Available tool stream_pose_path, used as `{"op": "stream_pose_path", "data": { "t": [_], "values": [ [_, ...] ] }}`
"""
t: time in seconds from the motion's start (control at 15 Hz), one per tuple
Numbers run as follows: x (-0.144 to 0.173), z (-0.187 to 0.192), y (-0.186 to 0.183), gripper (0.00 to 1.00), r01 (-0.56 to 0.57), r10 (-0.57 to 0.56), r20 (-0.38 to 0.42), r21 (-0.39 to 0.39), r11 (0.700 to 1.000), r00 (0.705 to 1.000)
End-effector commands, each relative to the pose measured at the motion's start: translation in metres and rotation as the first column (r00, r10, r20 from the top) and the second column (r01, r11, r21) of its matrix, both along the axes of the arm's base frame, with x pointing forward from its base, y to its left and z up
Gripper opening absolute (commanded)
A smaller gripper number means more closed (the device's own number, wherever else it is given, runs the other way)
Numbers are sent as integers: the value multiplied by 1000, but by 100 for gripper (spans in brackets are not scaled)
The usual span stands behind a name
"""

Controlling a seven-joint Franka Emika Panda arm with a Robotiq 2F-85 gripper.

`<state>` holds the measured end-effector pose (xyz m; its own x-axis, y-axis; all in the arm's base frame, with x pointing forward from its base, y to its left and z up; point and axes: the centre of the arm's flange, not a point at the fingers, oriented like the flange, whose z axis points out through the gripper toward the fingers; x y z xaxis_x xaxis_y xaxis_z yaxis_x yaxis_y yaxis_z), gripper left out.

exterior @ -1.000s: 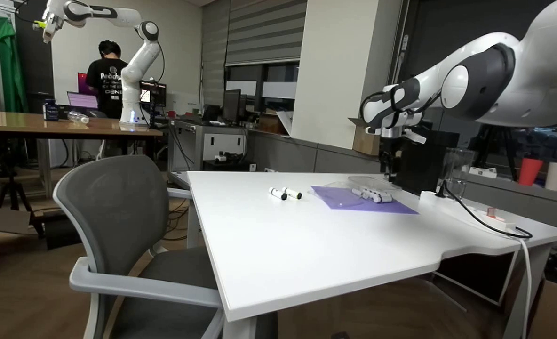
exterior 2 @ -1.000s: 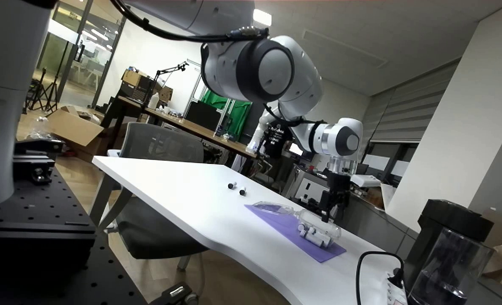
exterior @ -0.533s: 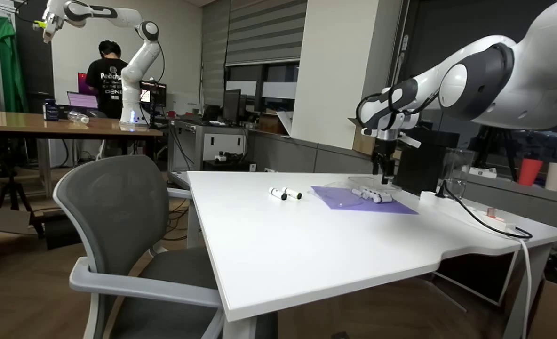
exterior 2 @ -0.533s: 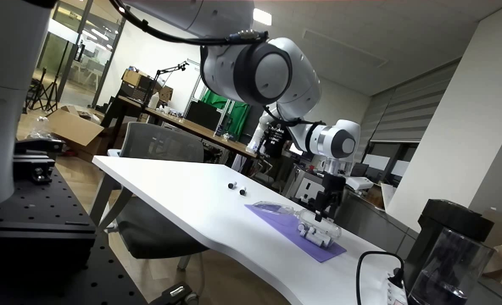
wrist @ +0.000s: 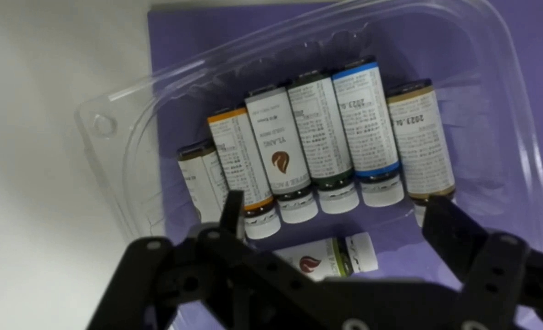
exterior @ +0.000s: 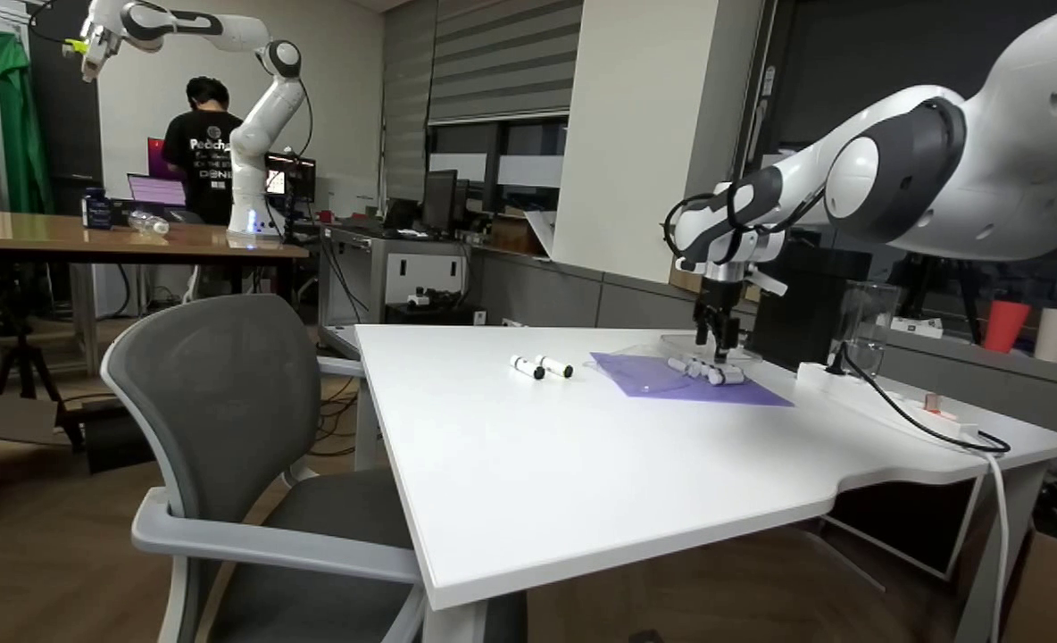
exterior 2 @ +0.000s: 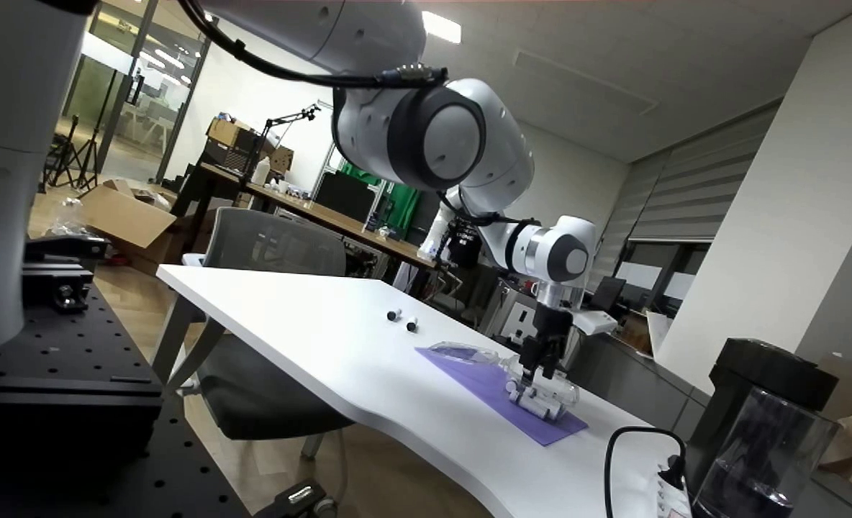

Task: Take three bottles from the container and put them on the table

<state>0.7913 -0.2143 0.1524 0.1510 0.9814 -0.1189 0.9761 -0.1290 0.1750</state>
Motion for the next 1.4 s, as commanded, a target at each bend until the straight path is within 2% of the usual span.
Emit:
{"op": "stream_pose_path", "data": {
  "t": [0.0,0.27,0.33,0.4,0.47,0.67,1.13,1.33],
  "values": [
    [25,-12,-6,100,-11,11,-1,4,1000,1000],
    [24,-18,-4,100,-8,8,-8,10,1000,1000],
    [24,-19,-4,75,-5,5,-9,12,1000,1000],
    [24,-21,-4,74,-3,4,-10,14,1000,1000],
    [24,-22,-3,68,-1,1,-11,17,1000,1000],
    [24,-25,-3,45,4,-4,-13,19,1000,1000],
    [26,-25,-3,0,12,-12,-12,16,1000,1000],
    [26,-26,-3,0,13,-13,-13,12,1000,1000]
  ]
}}
